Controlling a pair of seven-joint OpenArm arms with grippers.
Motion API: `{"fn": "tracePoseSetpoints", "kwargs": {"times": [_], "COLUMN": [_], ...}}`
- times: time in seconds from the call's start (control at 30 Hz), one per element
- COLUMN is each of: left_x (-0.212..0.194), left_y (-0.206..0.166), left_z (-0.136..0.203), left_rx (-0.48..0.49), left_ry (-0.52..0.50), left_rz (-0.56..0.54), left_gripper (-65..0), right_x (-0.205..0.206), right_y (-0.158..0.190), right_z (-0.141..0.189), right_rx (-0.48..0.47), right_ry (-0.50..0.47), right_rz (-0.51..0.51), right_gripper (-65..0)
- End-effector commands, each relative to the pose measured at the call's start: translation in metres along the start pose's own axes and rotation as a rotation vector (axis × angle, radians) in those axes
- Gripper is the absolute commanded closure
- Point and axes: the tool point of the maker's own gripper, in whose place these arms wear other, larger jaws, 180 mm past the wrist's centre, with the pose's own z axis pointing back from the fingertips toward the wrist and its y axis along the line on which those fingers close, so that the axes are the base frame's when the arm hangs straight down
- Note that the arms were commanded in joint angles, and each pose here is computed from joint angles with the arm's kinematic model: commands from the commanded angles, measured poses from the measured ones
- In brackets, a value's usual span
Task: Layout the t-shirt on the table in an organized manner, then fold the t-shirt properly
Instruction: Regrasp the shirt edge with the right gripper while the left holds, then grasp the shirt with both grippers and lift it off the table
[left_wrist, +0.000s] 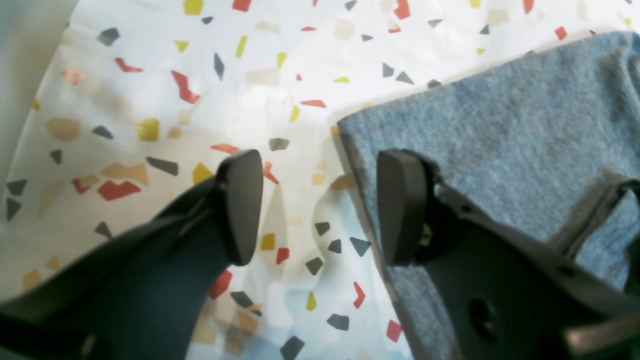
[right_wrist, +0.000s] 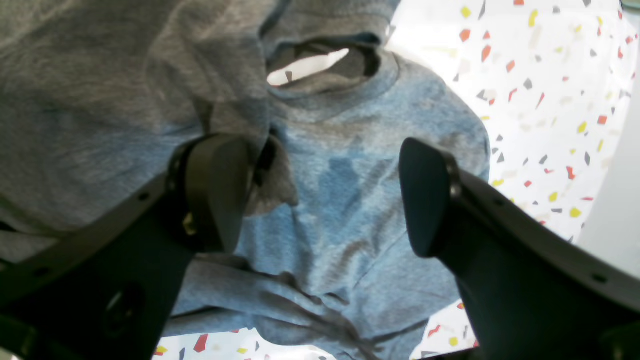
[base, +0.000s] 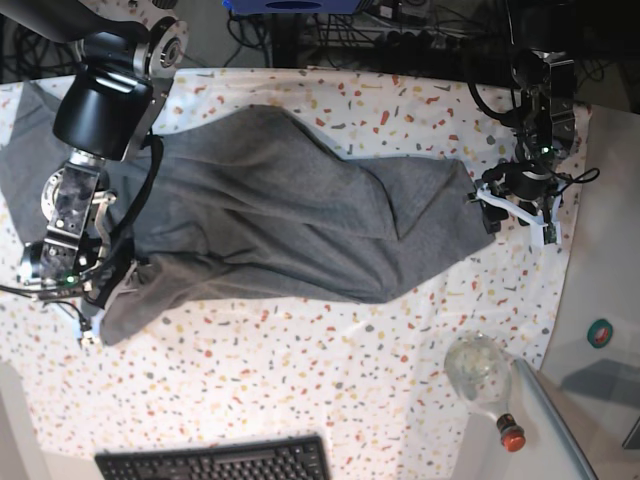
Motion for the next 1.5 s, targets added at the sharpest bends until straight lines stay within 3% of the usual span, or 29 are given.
{"fn": "tracePoseSetpoints", "kwargs": {"times": [0.0,0.5,0.8,1.17,1.47], "left_x": [0.017,0.017,0.017,0.017,0.014], "left_y": [0.003,0.009,0.009,0.009,0.010], "left_z": [0.000,0.000,0.000,0.000,0.001], "left_rx": [0.001,0.010,0.010,0.010,0.011], "left_ry": [-0.046,-0.042,-0.043,-0.043,-0.037], "left_rz": [-0.006,-0.015,-0.015,-0.015,-0.016], "left_gripper": [-35.1,-35.1,-35.1,-35.1,-35.1], "right_x": [0.020,-0.001,0.006,-0.004,-0.012], "right_y": [-0.004,0.009,-0.002,0.028,0.040], "right_z": [0.010,0.010,0.028,0.011,-0.008], "right_rx": [-0.009,0.038,0.017,0.084,0.145], "right_ry": [-0.058,0.032,0.007,0.034,0.029], "right_rz": [-0.010,0.088,0.162,0.236,0.203], "right_gripper": [-43.2,-43.4,-43.2,-43.2,-41.3]}}
